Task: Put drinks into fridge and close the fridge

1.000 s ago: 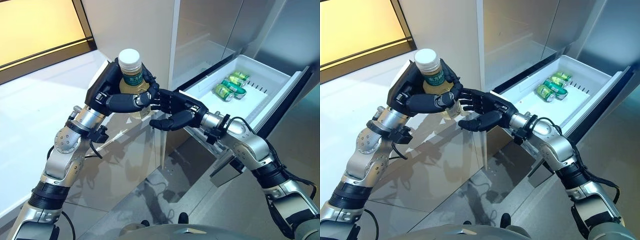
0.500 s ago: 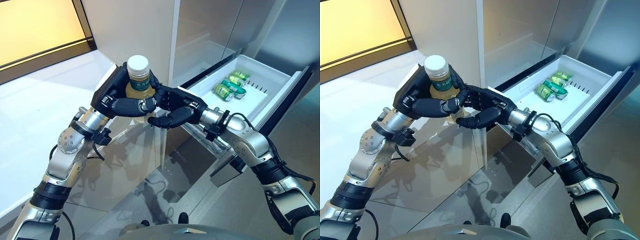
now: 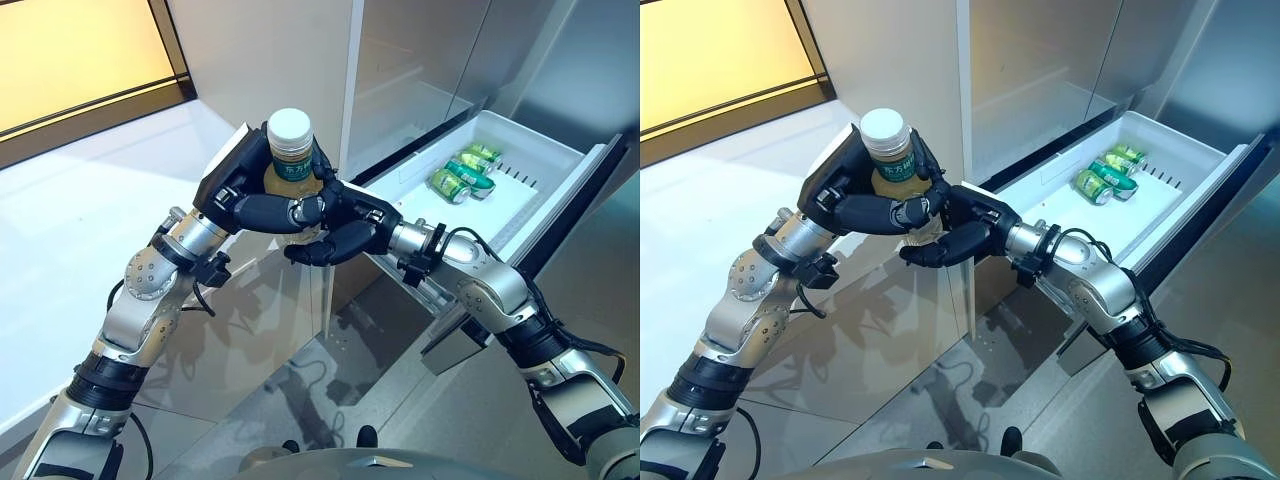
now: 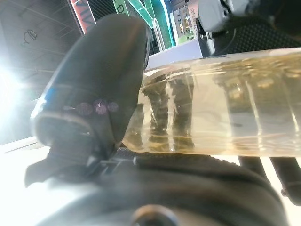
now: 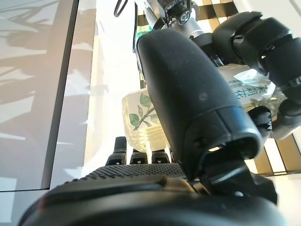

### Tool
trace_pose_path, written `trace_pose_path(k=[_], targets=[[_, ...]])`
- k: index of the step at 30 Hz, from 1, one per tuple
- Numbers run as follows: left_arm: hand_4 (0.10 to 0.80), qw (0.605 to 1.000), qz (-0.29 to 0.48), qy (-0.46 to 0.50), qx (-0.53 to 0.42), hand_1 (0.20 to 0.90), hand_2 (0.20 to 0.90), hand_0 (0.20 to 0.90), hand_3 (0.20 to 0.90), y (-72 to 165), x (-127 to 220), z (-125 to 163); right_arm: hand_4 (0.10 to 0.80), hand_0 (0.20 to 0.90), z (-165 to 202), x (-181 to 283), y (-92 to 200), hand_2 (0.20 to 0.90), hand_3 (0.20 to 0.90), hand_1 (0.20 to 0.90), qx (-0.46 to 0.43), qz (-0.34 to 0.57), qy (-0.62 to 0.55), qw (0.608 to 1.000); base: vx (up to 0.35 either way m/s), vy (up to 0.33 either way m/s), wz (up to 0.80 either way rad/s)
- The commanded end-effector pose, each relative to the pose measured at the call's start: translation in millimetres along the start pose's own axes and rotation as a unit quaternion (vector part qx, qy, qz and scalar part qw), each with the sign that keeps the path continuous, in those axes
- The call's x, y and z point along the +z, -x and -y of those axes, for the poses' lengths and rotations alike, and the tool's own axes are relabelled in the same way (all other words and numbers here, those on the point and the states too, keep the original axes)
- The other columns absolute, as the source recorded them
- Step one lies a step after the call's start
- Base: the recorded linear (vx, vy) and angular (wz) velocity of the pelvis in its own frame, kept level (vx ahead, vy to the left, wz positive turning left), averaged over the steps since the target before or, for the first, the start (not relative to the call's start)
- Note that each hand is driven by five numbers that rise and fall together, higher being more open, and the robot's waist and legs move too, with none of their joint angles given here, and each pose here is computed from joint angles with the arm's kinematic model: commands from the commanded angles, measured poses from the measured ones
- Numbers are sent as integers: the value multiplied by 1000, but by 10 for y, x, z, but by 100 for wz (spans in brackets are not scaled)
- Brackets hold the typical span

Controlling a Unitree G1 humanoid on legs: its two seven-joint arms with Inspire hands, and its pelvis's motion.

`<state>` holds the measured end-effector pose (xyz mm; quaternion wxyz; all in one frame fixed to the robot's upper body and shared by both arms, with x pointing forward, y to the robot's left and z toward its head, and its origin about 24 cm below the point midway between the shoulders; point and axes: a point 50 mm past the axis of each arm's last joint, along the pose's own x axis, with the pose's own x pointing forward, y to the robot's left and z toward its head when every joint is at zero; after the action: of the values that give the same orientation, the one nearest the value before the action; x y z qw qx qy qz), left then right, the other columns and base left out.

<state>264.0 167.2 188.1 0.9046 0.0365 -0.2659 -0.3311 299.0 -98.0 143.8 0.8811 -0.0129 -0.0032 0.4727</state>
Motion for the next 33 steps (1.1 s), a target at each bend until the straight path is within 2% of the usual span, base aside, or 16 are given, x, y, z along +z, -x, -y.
trace_pose_path(k=[1,2,3,4,21,22,23,33], targets=[[100,983,178,0,-51,300,300,300,200,-387,611,62,627,752,-211,671,-272,752,727,752,75,131,48,987,0,0,0],[100,983,178,2,-52,300,300,300,200,-389,607,65,303,474,-213,674,-281,474,403,474,75,132,48,987,-32,6,0],[100,983,178,4,-53,300,300,300,200,-391,605,65,248,427,-218,681,-286,427,348,427,75,133,50,987,0,0,0],[100,983,177,7,-54,300,300,300,200,-393,601,66,100,300,-220,686,-294,300,200,300,75,133,51,987,0,0,0],[100,986,156,20,-64,300,300,300,200,-371,539,66,100,300,-201,819,-283,300,200,300,64,165,65,982,-4,1,0],[407,986,155,18,-64,564,564,564,507,-370,537,64,100,300,-197,819,-281,300,200,300,63,165,67,982,0,0,0],[800,986,154,14,-62,900,900,900,900,-369,533,61,100,300,-192,822,-278,300,200,300,61,166,68,982,0,0,0],[800,987,152,-53,1,900,900,900,900,-293,584,-104,100,300,-109,948,-177,300,200,300,30,193,86,977,0,0,0]])
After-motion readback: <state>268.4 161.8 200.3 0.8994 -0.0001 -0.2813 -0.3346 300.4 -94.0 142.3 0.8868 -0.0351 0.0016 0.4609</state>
